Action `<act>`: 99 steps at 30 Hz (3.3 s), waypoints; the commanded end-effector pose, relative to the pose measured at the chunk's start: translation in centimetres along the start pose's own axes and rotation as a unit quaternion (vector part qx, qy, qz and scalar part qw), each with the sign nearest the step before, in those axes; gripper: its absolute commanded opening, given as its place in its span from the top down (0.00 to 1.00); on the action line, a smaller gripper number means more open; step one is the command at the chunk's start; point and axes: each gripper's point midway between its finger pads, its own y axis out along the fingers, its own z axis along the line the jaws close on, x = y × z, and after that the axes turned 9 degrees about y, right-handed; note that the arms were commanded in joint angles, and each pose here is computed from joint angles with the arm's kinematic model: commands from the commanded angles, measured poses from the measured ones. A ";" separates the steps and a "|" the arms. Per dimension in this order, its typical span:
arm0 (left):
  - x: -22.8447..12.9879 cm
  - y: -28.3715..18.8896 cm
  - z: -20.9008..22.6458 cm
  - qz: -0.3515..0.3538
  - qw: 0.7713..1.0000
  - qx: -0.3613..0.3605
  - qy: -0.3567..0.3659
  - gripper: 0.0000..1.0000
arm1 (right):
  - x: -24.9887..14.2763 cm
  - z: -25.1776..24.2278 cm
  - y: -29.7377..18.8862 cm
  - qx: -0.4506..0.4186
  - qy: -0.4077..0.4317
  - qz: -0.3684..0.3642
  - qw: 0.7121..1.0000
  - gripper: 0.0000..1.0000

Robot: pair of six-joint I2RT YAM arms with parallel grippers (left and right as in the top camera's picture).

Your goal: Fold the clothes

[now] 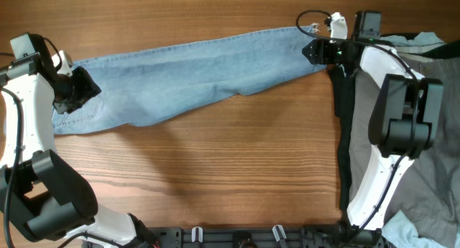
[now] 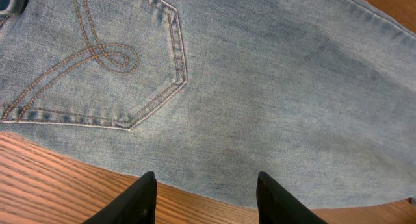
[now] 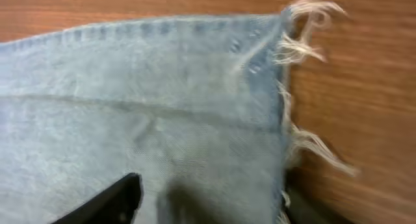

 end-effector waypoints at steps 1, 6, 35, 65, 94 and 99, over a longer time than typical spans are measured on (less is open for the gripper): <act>-0.4 0.2 -0.6 0.009 1.000 -0.007 0.003 0.52 | -2.1 2.3 3.1 0.022 -0.016 0.026 0.999 0.46; -0.7 0.2 -0.8 0.016 1.000 -0.008 0.005 0.52 | -4.9 2.6 1.9 0.000 0.081 0.089 0.993 0.96; -2.1 0.1 -0.7 0.043 0.999 -0.005 0.002 0.50 | -20.0 4.9 -9.1 -0.080 0.269 0.293 0.914 0.50; -2.0 0.2 -0.8 0.041 0.999 -0.007 0.003 0.47 | -0.4 8.5 -13.4 -0.068 0.039 0.005 0.997 0.96; -4.4 -2.7 -1.8 0.022 0.999 0.036 -0.024 0.96 | -7.4 6.8 -11.8 -0.093 0.141 0.143 0.975 0.96; -10.1 -0.1 -5.1 0.129 0.992 -0.015 -0.005 0.72 | -5.8 6.6 -11.3 -0.091 0.143 0.110 0.979 0.95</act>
